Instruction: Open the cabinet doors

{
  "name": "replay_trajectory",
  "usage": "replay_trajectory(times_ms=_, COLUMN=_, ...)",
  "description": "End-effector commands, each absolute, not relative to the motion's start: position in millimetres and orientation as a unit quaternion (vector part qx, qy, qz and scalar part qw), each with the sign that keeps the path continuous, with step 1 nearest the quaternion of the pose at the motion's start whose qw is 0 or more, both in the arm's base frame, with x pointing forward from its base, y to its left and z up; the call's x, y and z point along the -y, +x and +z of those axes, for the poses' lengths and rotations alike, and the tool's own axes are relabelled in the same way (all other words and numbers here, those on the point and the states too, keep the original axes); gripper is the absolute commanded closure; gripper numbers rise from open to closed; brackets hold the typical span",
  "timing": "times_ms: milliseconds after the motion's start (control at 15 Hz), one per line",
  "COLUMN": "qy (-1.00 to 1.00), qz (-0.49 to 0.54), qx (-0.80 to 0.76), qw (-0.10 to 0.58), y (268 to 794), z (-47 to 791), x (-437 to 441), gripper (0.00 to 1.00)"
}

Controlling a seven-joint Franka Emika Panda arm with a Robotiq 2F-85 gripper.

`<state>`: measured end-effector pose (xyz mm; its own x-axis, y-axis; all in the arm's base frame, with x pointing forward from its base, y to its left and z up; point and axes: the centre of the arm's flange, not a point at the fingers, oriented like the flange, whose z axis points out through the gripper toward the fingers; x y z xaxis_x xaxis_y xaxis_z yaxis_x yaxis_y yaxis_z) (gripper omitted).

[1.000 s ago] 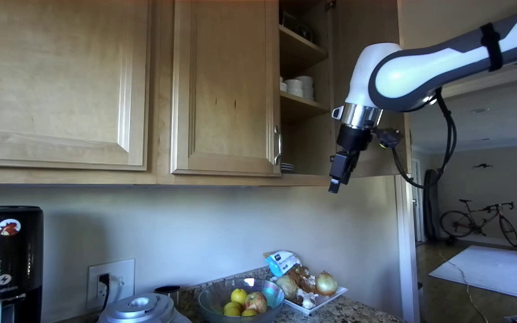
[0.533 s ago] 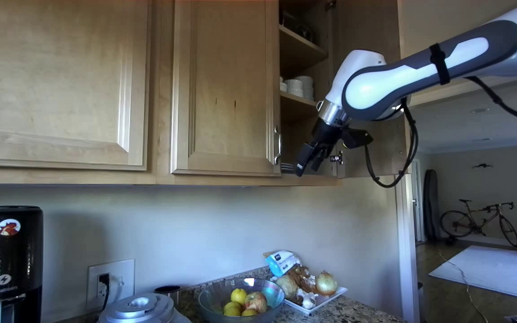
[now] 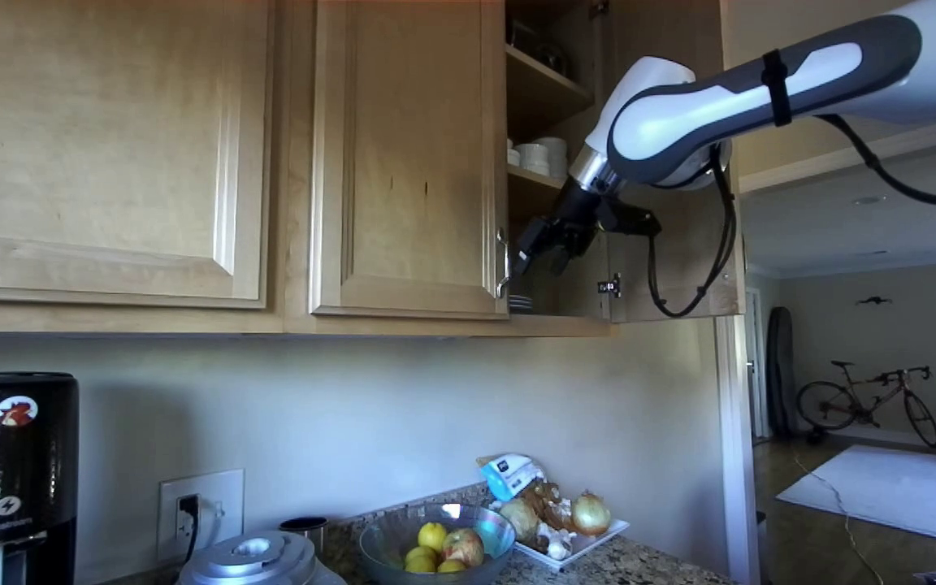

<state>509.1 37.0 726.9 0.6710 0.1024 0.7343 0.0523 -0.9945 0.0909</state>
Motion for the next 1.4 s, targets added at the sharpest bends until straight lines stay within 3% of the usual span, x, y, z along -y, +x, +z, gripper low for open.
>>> replay_trajectory(times_ms=0, qy=0.906, qz=0.424, qx=-0.007, qw=0.009, y=512.8, z=745.9, x=-34.3, gripper=0.0)
replay_trajectory(times_ms=200, qy=0.904, qz=0.426, qx=0.01, qw=0.002, y=520.8, z=753.5, x=-29.8, gripper=0.02)
replay_trajectory(times_ms=333, qy=0.904, qz=0.427, qx=0.016, qw=-0.005, y=523.7, z=755.3, x=-30.6, gripper=0.26)
replay_trajectory(times_ms=467, qy=0.904, qz=0.427, qx=0.015, qw=-0.013, y=538.1, z=746.8, x=-43.2, gripper=0.4)
replay_trajectory(times_ms=533, qy=0.905, qz=0.424, qx=0.014, qw=-0.015, y=542.0, z=744.8, x=-47.2, gripper=0.31)
replay_trajectory(times_ms=733, qy=0.907, qz=0.42, qx=0.012, qw=-0.022, y=554.0, z=738.3, x=-61.9, gripper=0.21)
replay_trajectory(times_ms=800, qy=0.907, qz=0.42, qx=0.01, qw=-0.022, y=557.7, z=737.0, x=-66.4, gripper=0.12)
replay_trajectory(times_ms=867, qy=0.907, qz=0.419, qx=0.007, qw=-0.022, y=560.0, z=737.0, x=-68.6, gripper=0.21)
replay_trajectory(times_ms=933, qy=0.907, qz=0.421, qx=0.005, qw=-0.021, y=560.8, z=738.4, x=-70.5, gripper=0.46)
replay_trajectory(times_ms=1067, qy=0.904, qz=0.427, qx=0.001, qw=-0.021, y=560.1, z=743.5, x=-71.6, gripper=0.49)
replay_trajectory(times_ms=1333, qy=0.905, qz=0.425, qx=0.007, qw=-0.018, y=553.0, z=751.0, x=-59.1, gripper=0.75)
